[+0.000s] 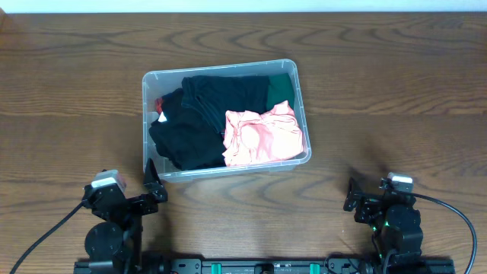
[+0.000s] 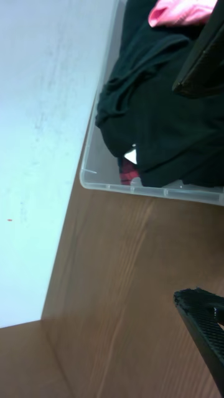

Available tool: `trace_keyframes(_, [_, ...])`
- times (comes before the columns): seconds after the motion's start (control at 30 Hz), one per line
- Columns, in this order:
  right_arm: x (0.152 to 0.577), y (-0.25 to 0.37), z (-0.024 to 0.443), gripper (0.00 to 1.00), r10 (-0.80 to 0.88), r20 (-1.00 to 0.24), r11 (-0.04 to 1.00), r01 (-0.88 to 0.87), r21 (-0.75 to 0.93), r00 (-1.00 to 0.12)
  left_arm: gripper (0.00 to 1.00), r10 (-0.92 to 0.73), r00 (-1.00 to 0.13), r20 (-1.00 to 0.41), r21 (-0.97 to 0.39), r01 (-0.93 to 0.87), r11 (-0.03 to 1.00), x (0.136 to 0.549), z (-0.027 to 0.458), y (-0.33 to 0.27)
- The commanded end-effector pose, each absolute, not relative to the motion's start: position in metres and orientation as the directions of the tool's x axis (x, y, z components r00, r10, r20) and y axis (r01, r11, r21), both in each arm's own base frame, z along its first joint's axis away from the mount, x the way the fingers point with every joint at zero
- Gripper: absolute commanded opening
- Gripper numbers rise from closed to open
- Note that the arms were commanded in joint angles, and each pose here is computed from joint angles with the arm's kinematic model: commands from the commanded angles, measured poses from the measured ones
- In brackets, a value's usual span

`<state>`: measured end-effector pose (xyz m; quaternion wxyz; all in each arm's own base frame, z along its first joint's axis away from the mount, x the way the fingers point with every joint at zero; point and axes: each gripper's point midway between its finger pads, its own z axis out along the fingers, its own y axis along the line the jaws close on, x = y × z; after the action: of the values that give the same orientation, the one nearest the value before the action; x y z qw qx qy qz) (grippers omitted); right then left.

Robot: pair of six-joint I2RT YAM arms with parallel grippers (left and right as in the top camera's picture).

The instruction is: Pack container

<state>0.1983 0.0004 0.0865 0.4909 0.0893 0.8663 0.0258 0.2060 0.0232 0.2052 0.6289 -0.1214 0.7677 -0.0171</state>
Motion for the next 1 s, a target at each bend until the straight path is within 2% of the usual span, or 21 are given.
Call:
trace_keyframes(0.0, [0.198,-0.002,0.086,0.99,0.2,-0.845,0.978,0.147,0.145,-0.495,0.98,-0.204,-0.175,-0.963,-0.177,-0.159,0.971,0.208,0.2,0.023])
trace_keyframes(0.27, [0.198,-0.002,0.086,0.99,0.2,-0.845,0.978,0.147,0.145,-0.495,0.98,-0.203,-0.164,-0.965,-0.178,-0.155,0.972,0.22,0.184,0.023])
trace_keyframes(0.57, [0.198,-0.002,0.086,0.99,0.2,-0.845,0.978,0.147,0.145,-0.495,0.98,-0.206,-0.22,-0.954,-0.172,-0.165,0.971,0.224,0.155,0.023])
trace_keyframes(0.97, [0.198,-0.002,0.086,0.99,0.2,-0.845,0.978,0.147,0.145,-0.495,0.98,-0.206,-0.225,-0.952,-0.171,-0.165,0.971,0.233,0.129,0.023])
